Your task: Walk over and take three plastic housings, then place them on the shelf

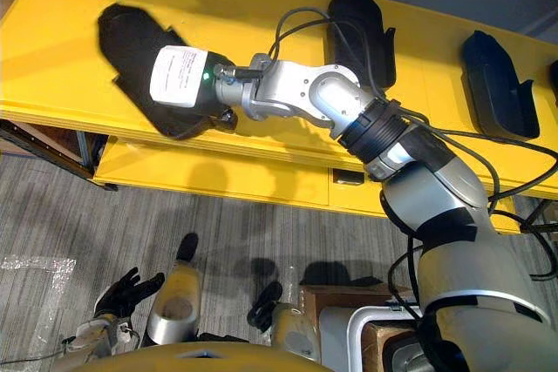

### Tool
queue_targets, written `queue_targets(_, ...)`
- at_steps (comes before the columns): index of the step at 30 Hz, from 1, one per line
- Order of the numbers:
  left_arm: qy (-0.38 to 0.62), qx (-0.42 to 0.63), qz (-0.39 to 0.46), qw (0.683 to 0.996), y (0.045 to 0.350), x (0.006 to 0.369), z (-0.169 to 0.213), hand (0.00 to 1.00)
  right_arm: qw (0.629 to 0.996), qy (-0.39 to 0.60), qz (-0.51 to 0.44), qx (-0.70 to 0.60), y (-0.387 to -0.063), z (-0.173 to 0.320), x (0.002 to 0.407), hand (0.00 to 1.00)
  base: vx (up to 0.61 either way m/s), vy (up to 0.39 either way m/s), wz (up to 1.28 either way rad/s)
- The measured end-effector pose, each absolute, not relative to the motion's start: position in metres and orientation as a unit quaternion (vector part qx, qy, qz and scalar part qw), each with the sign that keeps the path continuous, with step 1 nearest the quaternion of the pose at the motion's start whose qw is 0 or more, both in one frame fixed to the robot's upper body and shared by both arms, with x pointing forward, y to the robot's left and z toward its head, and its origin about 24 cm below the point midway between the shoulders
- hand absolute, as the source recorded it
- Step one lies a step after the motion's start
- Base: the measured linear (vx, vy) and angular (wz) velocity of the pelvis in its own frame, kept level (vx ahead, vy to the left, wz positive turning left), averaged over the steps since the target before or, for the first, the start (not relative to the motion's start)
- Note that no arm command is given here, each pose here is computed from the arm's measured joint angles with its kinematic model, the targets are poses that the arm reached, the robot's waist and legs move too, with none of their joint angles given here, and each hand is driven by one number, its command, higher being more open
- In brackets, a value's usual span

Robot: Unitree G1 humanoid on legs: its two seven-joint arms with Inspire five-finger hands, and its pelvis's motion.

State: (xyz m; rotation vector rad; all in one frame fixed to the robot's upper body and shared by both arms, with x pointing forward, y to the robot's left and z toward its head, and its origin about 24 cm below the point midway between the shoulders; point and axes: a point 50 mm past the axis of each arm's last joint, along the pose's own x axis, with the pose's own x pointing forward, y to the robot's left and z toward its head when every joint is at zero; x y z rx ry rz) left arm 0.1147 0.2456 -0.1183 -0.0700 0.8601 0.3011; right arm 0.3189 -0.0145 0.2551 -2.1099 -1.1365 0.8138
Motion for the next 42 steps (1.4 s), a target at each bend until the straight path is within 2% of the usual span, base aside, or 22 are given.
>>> queue_targets(3, 0.415, -0.034, 0.145, 0.898, 0.246, 0.115, -0.118, 1.00, 0.309, -0.426, 0.315, -0.790, -0.012, 0.257, 0.316, 0.00, 0.00, -0.027, 0.07)
queue_targets(9, 0.415, -0.036, 0.146, 0.897, 0.246, 0.114, -0.118, 1.00, 0.353, -0.386, 0.302, -0.797, -0.016, 0.259, 0.326, 0.00, 0.00, 0.000, 0.00)
queue_targets(13, 0.414, -0.037, 0.148, 0.897, 0.246, 0.115, -0.118, 1.00, 0.443, -0.336, 0.272, -0.786, -0.029, 0.264, 0.345, 0.00, -0.01, -0.004, 0.00)
queue_targets(17, 0.407, -0.045, 0.147, 0.900, 0.243, 0.118, -0.117, 1.00, 0.524, -0.279, 0.175, -0.785, -0.059, 0.272, 0.373, 0.00, -0.04, -0.013, 0.00)
queue_targets(19, 0.407, -0.050, 0.148, 0.900, 0.242, 0.118, -0.117, 1.00, 0.553, -0.257, 0.140, -0.780, -0.073, 0.274, 0.382, 0.00, 0.00, 0.000, 0.00)
queue_targets(25, 0.404, -0.076, 0.156, 0.898, 0.232, 0.118, -0.120, 1.00, 0.569, -0.248, 0.090, -0.779, -0.096, 0.282, 0.390, 0.00, -0.02, -0.016, -0.02)
queue_targets(36, 0.395, -0.077, 0.158, 0.902, 0.231, 0.120, -0.118, 1.00, 0.593, -0.258, 0.094, -0.757, -0.103, 0.285, 0.392, 0.00, -0.01, -0.009, -0.02)
queue_targets(37, 0.395, -0.077, 0.158, 0.902, 0.231, 0.120, -0.118, 1.00, 0.592, -0.263, 0.096, -0.756, -0.103, 0.285, 0.392, 1.00, 0.00, 0.000, 0.00)
queue_targets(42, 0.394, -0.077, 0.158, 0.902, 0.231, 0.120, -0.118, 1.00, 0.586, -0.301, 0.091, -0.747, -0.099, 0.288, 0.389, 1.00, 0.00, 0.000, 0.00)
